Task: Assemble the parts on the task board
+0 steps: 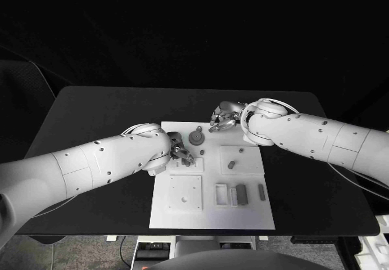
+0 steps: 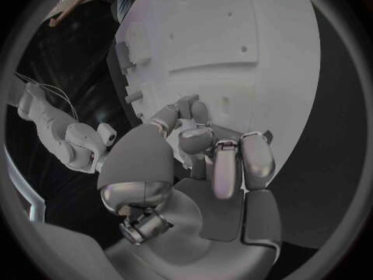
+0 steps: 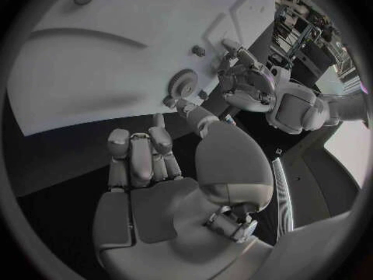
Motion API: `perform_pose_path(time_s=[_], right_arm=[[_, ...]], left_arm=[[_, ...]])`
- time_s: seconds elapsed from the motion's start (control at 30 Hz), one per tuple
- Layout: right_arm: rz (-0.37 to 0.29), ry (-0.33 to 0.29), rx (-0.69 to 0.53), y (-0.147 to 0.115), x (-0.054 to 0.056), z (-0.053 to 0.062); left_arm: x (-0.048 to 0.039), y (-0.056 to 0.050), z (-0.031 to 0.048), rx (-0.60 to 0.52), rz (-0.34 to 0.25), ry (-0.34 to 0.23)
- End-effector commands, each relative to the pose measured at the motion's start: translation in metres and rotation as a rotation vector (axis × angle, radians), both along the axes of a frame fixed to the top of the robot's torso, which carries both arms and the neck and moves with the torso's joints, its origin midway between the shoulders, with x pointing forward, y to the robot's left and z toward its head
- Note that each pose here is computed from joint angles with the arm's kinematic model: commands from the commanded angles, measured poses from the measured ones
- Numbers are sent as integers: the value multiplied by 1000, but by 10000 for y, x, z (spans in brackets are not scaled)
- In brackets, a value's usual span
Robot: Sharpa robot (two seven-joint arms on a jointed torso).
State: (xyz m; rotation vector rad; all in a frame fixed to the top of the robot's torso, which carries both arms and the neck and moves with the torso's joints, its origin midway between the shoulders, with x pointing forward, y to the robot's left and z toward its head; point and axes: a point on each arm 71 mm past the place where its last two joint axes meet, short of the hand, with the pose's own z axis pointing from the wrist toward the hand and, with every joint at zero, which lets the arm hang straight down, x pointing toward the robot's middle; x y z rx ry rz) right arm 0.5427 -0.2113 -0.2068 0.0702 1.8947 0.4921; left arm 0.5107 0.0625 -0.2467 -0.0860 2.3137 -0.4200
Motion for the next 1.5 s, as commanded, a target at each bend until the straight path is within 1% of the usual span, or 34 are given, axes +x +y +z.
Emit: perform_pose_path(time_s=[0.03,1.5], right_arm=[[10,9,-12,9,-7,-11],[10,9,-11,7,-11,-13]], left_arm=[[-9,-15,-4,-12,0,2],[-9,-8,-6,-21,-7,10]])
